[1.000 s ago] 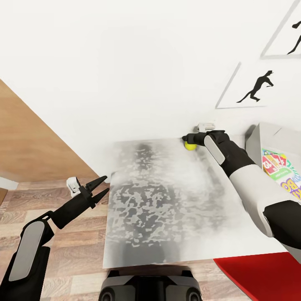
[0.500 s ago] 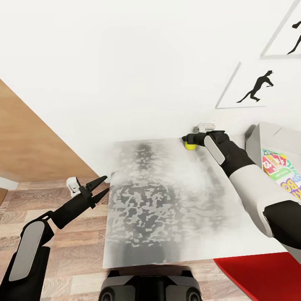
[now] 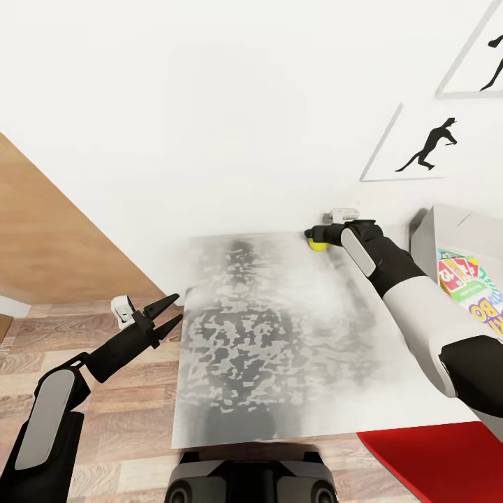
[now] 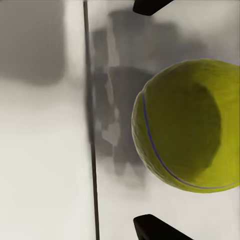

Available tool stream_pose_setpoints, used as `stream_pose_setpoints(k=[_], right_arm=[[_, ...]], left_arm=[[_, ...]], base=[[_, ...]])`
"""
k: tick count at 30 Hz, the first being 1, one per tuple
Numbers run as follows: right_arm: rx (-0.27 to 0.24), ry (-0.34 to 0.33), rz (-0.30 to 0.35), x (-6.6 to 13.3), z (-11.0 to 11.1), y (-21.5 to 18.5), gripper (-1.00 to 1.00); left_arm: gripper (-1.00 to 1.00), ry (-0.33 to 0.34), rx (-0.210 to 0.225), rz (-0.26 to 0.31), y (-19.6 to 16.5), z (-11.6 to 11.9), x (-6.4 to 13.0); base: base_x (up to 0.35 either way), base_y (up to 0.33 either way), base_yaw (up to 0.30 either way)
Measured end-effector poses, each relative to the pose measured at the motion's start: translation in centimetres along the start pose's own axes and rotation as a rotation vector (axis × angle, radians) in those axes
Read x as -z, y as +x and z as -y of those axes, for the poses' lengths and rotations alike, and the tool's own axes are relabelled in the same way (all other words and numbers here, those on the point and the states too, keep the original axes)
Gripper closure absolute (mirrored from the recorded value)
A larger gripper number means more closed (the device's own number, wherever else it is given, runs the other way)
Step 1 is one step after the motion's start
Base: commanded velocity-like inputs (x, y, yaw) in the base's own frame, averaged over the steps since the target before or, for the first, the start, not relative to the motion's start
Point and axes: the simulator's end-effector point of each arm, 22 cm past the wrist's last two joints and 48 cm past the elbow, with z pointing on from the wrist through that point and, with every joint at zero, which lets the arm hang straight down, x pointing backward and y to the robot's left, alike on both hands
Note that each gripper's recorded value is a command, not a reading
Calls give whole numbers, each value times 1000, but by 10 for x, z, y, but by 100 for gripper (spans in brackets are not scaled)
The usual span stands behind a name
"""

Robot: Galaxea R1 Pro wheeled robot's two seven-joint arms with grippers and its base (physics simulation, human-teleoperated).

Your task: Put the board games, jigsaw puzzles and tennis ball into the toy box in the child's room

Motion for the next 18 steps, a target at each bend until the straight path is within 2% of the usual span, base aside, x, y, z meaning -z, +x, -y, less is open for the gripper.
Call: stream_pose_setpoints(k=[18], right_arm=[[-2, 1, -27, -4, 1, 19, -100]], left_arm=[[-100, 0, 0, -1, 0, 0, 0]], base=[[0, 0, 0]])
